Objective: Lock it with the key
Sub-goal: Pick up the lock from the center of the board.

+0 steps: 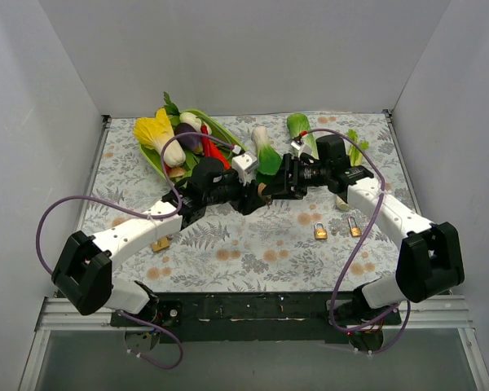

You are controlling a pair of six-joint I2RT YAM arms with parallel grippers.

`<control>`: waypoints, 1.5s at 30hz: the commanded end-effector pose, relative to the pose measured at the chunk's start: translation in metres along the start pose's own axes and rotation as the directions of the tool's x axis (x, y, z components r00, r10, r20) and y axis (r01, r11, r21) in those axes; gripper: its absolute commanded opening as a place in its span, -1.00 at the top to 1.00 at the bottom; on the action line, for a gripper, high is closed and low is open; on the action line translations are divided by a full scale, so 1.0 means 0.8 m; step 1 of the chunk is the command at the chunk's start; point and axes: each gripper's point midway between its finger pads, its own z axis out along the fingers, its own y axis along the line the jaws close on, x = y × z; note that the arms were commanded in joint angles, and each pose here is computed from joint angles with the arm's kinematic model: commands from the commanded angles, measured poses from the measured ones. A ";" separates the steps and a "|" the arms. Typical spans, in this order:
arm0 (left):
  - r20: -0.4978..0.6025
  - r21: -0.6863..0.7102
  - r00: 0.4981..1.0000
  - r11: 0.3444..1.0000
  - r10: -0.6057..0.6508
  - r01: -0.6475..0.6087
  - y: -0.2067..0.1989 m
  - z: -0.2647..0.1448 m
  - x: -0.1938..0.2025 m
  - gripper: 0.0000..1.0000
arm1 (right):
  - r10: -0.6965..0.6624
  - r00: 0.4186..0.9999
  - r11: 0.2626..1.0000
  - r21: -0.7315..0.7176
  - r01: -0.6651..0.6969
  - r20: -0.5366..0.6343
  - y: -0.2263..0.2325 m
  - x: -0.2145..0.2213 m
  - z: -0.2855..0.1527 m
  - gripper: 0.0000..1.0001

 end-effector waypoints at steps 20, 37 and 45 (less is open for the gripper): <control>0.219 0.024 0.974 0.997 0.065 -0.072 -0.028 -0.019 -0.079 1.00 | -0.098 0.995 0.994 -0.052 0.096 -0.036 0.011 0.005 0.014 -0.11; 0.038 0.121 0.972 0.964 0.233 -0.236 0.002 -0.109 -0.039 -0.79 | -0.235 0.968 0.957 -0.194 0.215 -0.084 0.037 0.023 -0.018 0.97; -0.029 0.301 0.874 0.838 0.485 -0.455 -0.005 -0.134 0.020 -0.72 | -0.324 0.927 0.913 -0.320 0.254 -0.190 0.059 0.073 -0.030 0.97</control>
